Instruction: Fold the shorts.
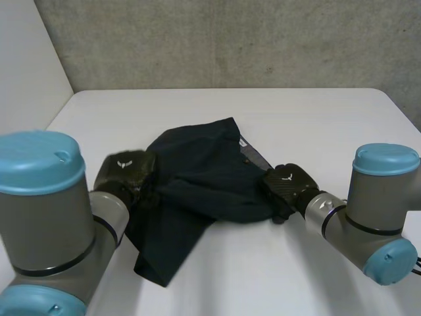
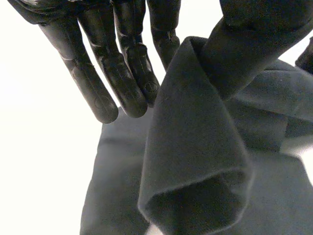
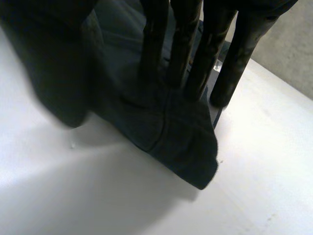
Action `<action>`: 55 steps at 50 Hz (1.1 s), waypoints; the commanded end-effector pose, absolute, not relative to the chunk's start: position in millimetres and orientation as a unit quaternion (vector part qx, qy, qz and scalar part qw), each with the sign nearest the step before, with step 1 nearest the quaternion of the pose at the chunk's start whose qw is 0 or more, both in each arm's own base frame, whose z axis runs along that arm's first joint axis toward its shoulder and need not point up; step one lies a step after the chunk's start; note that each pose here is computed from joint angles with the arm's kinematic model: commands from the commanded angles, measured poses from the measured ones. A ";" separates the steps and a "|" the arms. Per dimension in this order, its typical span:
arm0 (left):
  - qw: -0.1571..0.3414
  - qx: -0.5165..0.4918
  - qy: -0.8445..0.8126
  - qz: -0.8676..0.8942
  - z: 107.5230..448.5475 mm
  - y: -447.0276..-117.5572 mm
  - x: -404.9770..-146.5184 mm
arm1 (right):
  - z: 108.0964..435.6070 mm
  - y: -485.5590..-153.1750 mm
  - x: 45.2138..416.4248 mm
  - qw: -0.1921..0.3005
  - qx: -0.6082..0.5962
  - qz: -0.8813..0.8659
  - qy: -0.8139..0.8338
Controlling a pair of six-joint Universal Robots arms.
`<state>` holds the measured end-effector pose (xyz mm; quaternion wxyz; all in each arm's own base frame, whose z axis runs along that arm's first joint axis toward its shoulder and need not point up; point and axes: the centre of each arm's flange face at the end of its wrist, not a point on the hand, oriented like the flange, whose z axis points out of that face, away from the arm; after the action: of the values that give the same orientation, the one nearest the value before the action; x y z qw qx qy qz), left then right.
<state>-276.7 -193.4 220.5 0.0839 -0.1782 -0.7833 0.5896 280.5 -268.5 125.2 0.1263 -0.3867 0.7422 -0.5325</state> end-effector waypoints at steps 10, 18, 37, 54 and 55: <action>0.027 -0.257 -0.656 0.709 319.1 -174.0 -273.3 | 287.5 -272.0 268.2 0.044 -0.380 -0.682 0.623; -0.020 -0.274 -0.538 0.797 403.3 -154.9 -264.2 | 397.6 -236.8 257.1 0.038 -0.388 -0.716 0.579; -0.051 -0.344 -0.632 0.692 299.0 -250.6 -291.7 | 313.1 -280.6 291.9 0.021 -0.430 -0.607 0.668; -0.070 -0.148 -0.363 0.917 377.5 -385.7 -314.2 | 375.2 -382.3 327.7 -0.065 -0.238 -0.890 0.383; -0.068 -0.140 -0.349 0.924 384.0 -384.3 -314.4 | 383.8 -381.3 327.1 -0.066 -0.226 -0.901 0.364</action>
<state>-314.1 -378.1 309.8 -0.0773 -0.2281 -0.5038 0.8296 325.4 -372.8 314.8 -0.0518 -0.3233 0.5232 -0.7868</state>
